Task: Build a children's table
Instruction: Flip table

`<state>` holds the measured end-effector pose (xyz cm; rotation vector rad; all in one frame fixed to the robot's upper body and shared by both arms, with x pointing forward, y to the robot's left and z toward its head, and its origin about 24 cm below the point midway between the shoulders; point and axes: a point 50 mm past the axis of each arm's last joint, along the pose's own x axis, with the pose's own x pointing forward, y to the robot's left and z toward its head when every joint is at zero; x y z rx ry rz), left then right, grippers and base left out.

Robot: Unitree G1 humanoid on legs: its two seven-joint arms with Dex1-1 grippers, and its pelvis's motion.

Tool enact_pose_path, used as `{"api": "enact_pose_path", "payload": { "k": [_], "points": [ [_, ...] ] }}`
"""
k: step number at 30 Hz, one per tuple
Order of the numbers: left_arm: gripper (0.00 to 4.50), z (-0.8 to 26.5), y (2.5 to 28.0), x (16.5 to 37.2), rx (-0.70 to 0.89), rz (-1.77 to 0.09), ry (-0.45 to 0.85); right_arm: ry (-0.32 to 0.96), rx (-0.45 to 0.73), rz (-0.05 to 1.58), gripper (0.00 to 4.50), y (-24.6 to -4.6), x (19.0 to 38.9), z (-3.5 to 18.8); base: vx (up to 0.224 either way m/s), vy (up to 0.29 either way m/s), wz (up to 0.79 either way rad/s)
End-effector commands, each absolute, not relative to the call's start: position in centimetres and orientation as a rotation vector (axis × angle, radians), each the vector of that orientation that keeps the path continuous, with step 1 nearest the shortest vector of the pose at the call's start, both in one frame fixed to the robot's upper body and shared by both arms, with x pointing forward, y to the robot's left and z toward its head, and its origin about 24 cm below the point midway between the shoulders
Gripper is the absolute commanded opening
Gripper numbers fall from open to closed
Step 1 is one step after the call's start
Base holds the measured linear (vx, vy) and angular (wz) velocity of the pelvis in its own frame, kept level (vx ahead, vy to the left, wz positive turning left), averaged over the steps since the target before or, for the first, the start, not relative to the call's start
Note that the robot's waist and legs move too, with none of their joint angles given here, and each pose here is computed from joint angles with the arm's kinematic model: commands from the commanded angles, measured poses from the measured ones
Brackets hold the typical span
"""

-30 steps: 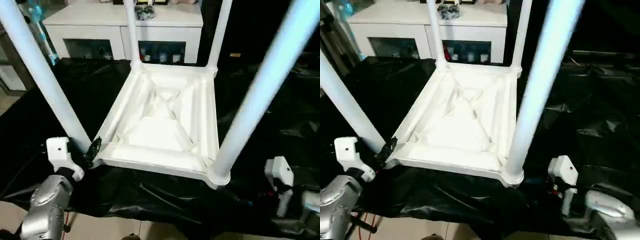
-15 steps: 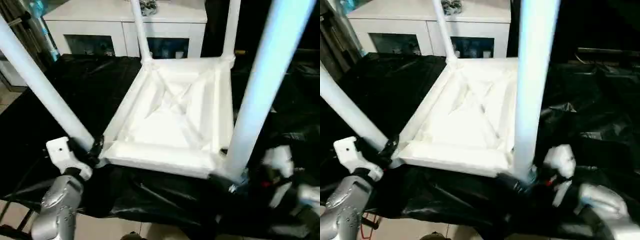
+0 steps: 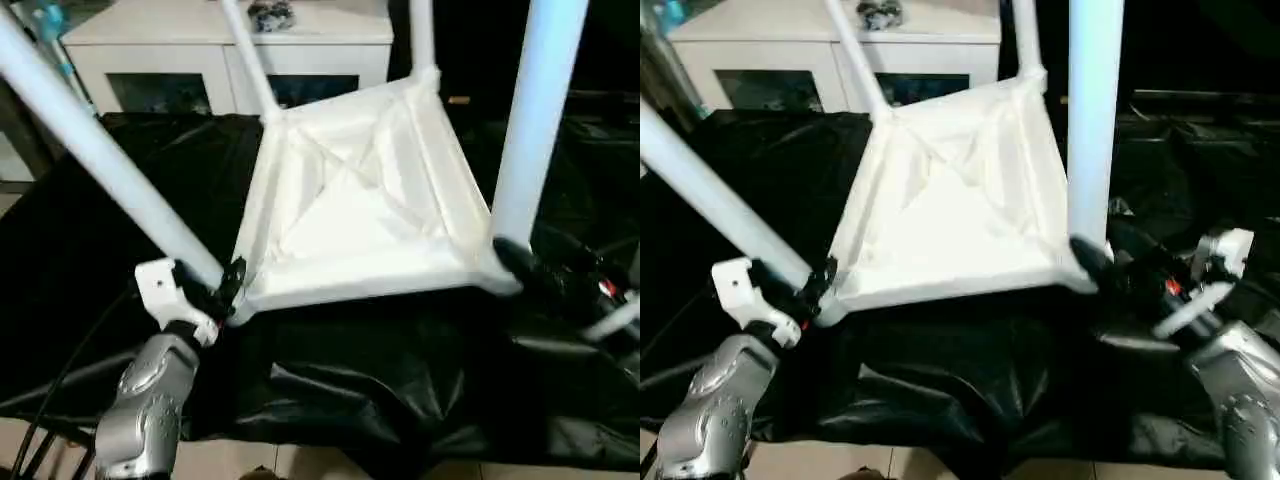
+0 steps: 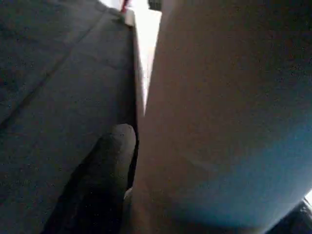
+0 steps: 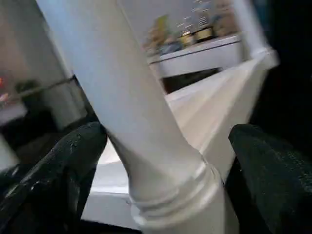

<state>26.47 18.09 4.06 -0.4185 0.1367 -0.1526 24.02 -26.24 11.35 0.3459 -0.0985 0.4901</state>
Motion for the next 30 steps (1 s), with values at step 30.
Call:
{"api": "enact_pose_path", "payload": {
  "k": [30],
  "points": [
    [2.29, 4.7, 16.8, 27.5, -0.667, -0.172, 0.173, 0.193, 0.616, 0.719, 4.50, -21.9, 20.0, 6.0, 0.000, 0.000, 0.00]
  ]
}}
